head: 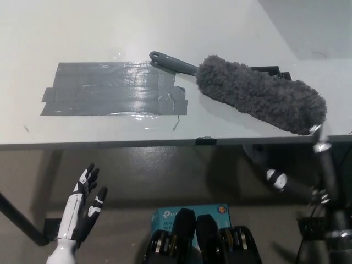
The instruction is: A grey duster is kept infront of the robot in the middle of the table and the robot extends its right arm to grab the duster, picks it up and hands it to a person
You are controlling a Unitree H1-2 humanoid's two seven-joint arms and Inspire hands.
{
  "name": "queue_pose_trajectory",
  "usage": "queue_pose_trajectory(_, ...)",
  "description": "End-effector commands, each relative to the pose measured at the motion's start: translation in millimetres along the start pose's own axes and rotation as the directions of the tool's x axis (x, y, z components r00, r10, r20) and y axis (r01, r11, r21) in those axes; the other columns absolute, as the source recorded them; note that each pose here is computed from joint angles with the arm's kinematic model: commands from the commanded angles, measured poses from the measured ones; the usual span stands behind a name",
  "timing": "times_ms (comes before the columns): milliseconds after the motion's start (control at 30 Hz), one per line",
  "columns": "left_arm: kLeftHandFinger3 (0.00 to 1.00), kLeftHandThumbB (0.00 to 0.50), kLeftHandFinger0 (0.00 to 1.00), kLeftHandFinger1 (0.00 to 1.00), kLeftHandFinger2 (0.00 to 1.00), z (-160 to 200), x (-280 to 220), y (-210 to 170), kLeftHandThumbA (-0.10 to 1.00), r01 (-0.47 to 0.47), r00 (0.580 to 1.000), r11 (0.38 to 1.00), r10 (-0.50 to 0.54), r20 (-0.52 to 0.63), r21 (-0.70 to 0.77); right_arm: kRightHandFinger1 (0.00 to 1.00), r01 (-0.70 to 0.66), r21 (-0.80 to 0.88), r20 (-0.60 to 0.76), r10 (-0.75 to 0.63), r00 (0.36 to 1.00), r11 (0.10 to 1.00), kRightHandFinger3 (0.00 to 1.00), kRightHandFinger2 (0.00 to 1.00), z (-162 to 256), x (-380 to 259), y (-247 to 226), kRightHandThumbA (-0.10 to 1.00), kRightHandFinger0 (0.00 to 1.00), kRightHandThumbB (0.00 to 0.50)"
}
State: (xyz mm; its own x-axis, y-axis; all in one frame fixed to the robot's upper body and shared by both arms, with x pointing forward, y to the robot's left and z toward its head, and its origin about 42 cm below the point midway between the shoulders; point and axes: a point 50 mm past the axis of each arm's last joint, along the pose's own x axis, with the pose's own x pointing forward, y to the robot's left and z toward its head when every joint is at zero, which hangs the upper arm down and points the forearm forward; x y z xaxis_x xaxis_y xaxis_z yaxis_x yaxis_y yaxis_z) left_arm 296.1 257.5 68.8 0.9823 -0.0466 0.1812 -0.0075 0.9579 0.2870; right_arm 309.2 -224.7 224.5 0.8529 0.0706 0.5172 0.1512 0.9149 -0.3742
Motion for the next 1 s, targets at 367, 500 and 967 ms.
queue_pose_trajectory(367, 1.00, 0.222, 1.00, 1.00, 1.00, 12, 7, 4, 0.82, -0.029, 0.994, 0.999, 0.026, 0.104, 0.020, 1.00, -0.214, -0.306, -0.171, 0.168, 0.971, 0.928, 1.00, 1.00, -15, 171, -29, 0.98, 1.00, 0.336)
queue_pose_trajectory(500, 1.00, 0.226, 1.00, 1.00, 1.00, 12, 7, 4, 0.83, -0.026, 0.995, 0.999, 0.024, 0.101, 0.021, 1.00, -0.316, -0.307, -0.304, 0.222, 0.926, 0.898, 1.00, 1.00, -29, 198, -10, 0.93, 1.00, 0.329)
queue_pose_trajectory(967, 1.00, 0.215, 1.00, 1.00, 1.00, 13, 7, 3, 0.85, -0.025, 0.994, 0.999, 0.022, 0.107, 0.031, 1.00, -0.531, -0.217, -0.514, 0.367, 0.775, 0.819, 1.00, 1.00, -53, 241, 39, 1.00, 1.00, 0.500)
